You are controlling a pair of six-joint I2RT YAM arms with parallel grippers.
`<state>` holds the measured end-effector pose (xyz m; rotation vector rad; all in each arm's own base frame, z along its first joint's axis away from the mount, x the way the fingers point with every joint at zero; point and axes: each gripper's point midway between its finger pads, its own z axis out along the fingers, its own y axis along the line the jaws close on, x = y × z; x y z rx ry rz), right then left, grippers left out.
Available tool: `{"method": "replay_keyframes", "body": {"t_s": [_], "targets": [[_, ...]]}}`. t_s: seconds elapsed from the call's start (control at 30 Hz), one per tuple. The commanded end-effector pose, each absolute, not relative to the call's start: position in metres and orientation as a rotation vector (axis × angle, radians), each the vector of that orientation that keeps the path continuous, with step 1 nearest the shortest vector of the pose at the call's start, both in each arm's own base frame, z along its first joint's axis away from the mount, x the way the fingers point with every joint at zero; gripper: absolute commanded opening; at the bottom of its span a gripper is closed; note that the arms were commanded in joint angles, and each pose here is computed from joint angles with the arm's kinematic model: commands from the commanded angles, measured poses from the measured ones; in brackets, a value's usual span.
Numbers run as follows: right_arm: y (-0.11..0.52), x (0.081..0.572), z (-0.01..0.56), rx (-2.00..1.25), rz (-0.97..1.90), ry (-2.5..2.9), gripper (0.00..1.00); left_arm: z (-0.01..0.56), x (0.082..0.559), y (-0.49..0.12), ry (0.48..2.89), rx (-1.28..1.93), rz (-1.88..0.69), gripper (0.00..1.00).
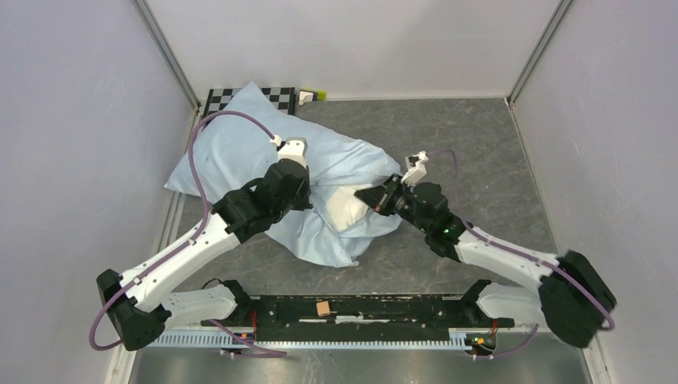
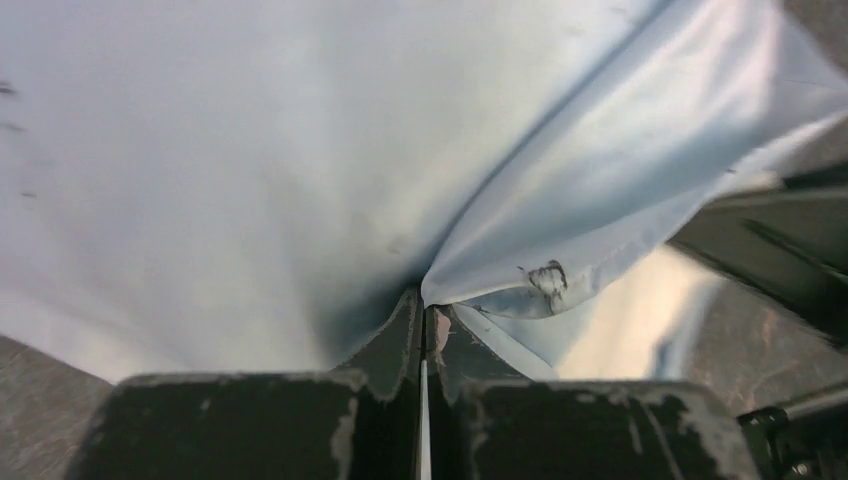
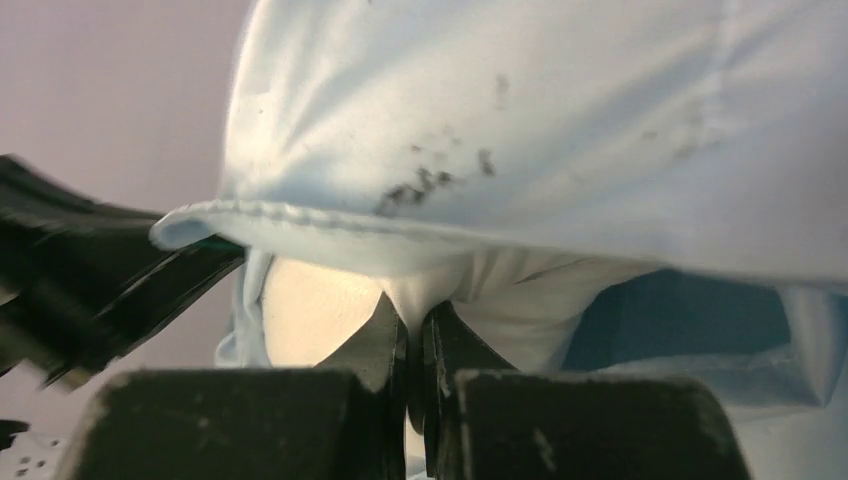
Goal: Remove the pillowcase from the pillow
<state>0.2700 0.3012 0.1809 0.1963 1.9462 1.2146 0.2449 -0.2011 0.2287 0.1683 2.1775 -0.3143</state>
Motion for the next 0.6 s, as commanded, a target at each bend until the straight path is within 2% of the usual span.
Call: {"method": "replay_keyframes", "body": {"t_s": [0.0,0.1,0.17,0.23,0.27,0.3,0.4,0.43,0.5,0.57], "targets": [[0.264,0.267,0.241,0.258,1.234,1.736,0.00,0.222,0.255,-0.157,2.184,0.053,-0.132,0.02],[0.243,0.265,0.255,0.302,1.188,1.695,0.00,0.218,0.255,-0.153,2.195,0.008,-0.129,0.03],[0.235,0.262,0.260,0.313,1.172,1.677,0.00,0.220,0.257,-0.151,2.198,-0.011,-0.141,0.11],[0.233,0.261,0.265,0.313,1.178,1.664,0.00,0.229,0.251,-0.168,2.200,0.069,-0.254,0.31],[0.235,0.261,0.269,0.310,1.194,1.657,0.00,0.235,0.245,-0.182,2.194,0.123,-0.360,0.46],[0.239,0.262,0.273,0.303,1.206,1.651,0.00,0.244,0.236,-0.195,2.181,0.182,-0.468,0.56],[0.255,0.269,0.291,0.270,1.254,1.619,0.00,0.274,0.205,-0.219,2.096,0.276,-0.723,0.76],[0.259,0.273,0.298,0.274,1.262,1.617,0.00,0.279,0.194,-0.224,2.073,0.306,-0.783,0.87],[0.265,0.284,0.301,0.313,1.255,1.643,0.00,0.281,0.169,-0.235,2.052,0.369,-0.902,0.96],[0.270,0.293,0.306,0.340,1.240,1.661,0.00,0.268,0.146,-0.249,2.091,0.451,-0.977,0.98]]}}
